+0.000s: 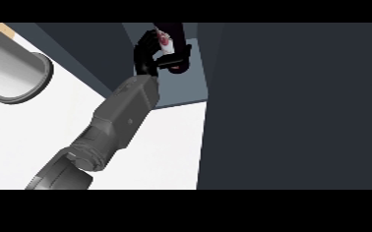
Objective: Pick up the wine, place it into the cabinet and close the cabinet
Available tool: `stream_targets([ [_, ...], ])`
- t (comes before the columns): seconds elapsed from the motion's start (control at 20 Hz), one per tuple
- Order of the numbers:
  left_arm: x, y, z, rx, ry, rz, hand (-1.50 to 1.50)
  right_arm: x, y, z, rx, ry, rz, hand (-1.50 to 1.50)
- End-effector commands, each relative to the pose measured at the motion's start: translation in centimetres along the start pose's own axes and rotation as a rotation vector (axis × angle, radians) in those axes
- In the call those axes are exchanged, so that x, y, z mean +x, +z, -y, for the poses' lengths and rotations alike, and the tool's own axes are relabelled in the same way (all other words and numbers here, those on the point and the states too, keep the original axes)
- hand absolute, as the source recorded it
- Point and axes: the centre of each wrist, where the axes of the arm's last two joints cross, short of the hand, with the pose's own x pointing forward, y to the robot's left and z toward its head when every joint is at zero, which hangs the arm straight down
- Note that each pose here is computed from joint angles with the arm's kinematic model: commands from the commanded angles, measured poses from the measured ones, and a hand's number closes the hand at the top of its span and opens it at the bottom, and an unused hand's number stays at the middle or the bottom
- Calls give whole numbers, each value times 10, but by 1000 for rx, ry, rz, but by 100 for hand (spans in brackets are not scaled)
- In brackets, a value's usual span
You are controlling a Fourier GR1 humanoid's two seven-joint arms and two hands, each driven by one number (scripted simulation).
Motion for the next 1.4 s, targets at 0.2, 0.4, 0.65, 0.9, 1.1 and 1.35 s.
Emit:
stream_targets([
  [0.2, 0, -11, -21, 43, -300, 121, 150, -1, 7, 1, 15, -16, 7, -150],
  [0.4, 4, -19, -34, 86, -356, 147, 150, 2, 6, 0, 14, 0, 27, -150],
  [0.65, 2, -24, -50, 161, -454, 152, 150, 4, 6, -1, 19, -22, 25, -150],
  [0.9, -15, -22, -74, 164, -499, 126, 150, 4, 6, -3, 25, 3, 27, -150],
  [1.1, -20, -14, -61, 101, -507, 128, -150, 5, 3, -4, 40, -2, 22, -150],
  [1.35, -9, -25, -72, 118, -486, 106, -150, 2, 4, -5, 42, -7, 33, -150],
])
